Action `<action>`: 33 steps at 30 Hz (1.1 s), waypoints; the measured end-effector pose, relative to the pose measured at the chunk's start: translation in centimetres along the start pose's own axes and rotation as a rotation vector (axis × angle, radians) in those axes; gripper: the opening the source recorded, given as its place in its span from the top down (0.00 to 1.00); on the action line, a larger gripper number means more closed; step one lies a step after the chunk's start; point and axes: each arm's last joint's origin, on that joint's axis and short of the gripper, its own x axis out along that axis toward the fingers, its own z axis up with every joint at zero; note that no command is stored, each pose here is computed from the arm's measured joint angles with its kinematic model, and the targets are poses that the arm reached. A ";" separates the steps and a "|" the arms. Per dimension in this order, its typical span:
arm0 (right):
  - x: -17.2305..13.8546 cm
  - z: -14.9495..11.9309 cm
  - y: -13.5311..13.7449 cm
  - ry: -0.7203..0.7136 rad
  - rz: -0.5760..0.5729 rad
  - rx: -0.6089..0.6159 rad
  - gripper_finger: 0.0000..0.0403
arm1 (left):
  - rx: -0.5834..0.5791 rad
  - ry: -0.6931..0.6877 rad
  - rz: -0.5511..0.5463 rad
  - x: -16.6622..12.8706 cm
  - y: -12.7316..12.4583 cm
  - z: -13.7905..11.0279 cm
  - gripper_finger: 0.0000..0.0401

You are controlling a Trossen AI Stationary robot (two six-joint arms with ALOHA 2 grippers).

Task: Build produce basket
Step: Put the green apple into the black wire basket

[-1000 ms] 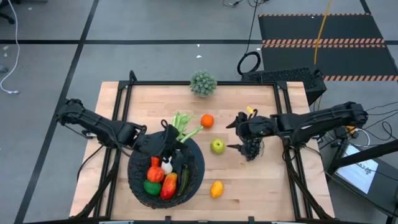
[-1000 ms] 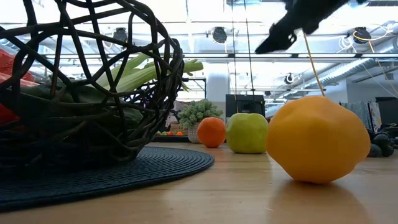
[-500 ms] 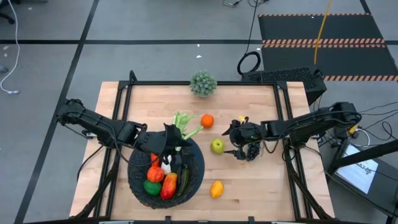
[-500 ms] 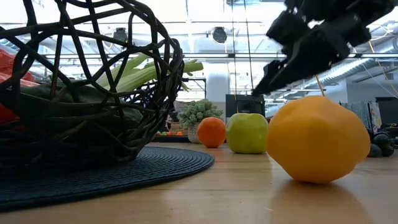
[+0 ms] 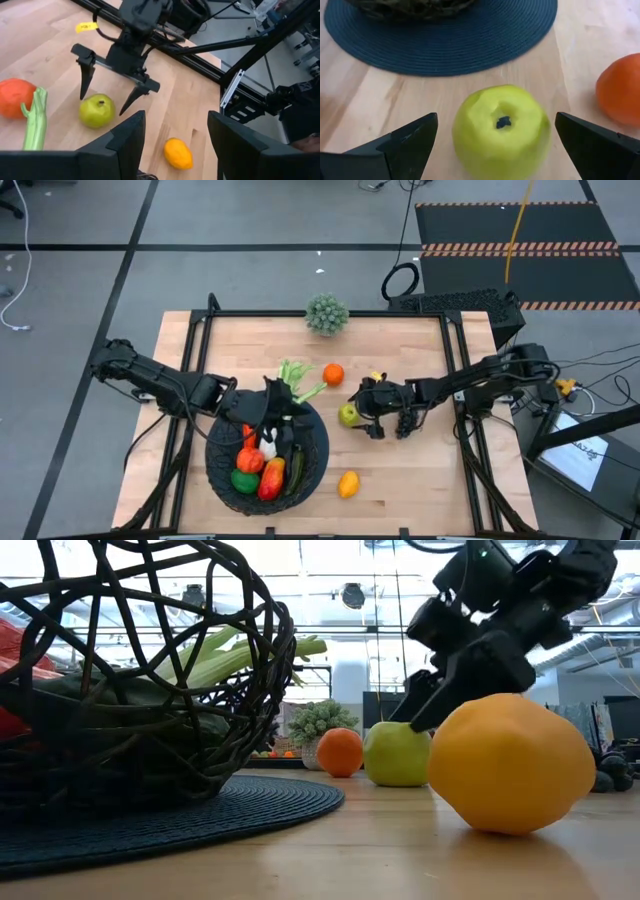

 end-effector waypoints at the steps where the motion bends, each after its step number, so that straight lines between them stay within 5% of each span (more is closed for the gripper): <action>1: 0.2 -0.2 0.0 0.010 0.000 -0.001 0.01 | -0.001 0.000 0.000 0.0 0.0 0.0 0.47; 23: 0.9 -0.7 -0.2 0.031 0.019 -0.017 0.16 | -0.007 -0.014 0.014 0.1 0.3 0.3 0.47; 33: -3.1 1.8 -0.1 -0.082 0.021 0.133 0.16 | -0.028 -0.031 0.040 0.4 1.1 0.9 0.47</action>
